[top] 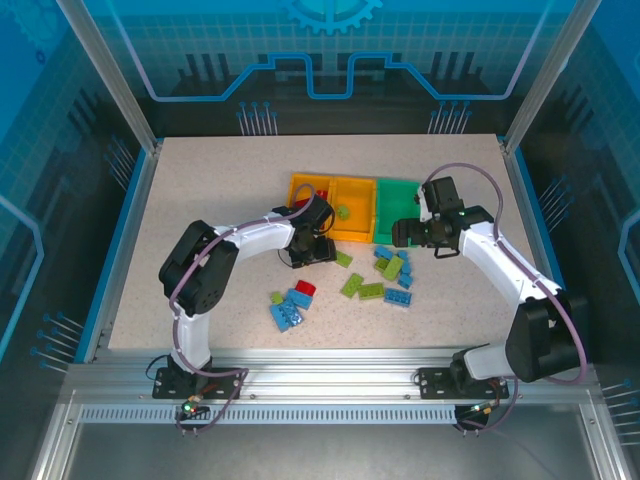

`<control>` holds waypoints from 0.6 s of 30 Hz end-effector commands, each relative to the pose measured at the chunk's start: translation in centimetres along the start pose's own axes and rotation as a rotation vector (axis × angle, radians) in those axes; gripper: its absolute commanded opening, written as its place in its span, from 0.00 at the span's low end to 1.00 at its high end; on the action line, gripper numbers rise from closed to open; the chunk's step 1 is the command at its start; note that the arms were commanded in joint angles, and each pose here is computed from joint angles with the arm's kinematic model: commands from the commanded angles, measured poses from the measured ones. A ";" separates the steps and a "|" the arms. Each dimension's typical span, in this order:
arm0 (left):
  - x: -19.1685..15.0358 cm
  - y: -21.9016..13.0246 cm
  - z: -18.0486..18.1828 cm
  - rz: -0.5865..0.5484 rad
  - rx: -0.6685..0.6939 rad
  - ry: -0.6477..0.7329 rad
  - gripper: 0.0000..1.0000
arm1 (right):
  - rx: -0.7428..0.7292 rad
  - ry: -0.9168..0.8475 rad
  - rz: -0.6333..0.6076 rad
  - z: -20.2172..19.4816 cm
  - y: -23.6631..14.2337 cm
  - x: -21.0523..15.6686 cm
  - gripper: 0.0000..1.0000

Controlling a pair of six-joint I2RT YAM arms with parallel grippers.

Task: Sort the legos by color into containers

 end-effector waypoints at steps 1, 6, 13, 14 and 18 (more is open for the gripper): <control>0.5 0.4 1.2 -0.015 0.068 -0.013 0.62 | 0.014 0.014 -0.019 -0.1 -0.4 0.0 0.93; 0.6 0.6 1.2 -0.010 0.082 0.011 0.45 | 0.011 0.012 -0.016 -0.2 -0.4 -0.2 0.93; 0.2 -0.3 1.5 -0.017 0.069 0.010 0.43 | 0.022 0.016 -0.013 0.0 -0.2 -0.4 0.93; 0.2 -0.6 1.5 -0.020 0.064 0.010 0.42 | 0.027 0.016 -0.013 0.1 -0.2 -0.3 0.93; 0.1 -2.1 1.2 -0.036 0.042 0.025 0.39 | 0.047 0.009 -0.020 0.7 -0.2 -0.1 0.93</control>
Point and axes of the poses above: each hand's point on the last joint's axis, 136 mm out from that joint toward the fingers, its own y axis out along the fingers, its own z axis along the line the jaws close on, x = y × z, the point moved 1 cm from there along -y, back along the fingers, and after that the axes turned 11 degrees about -y, right-handed, at the moved point
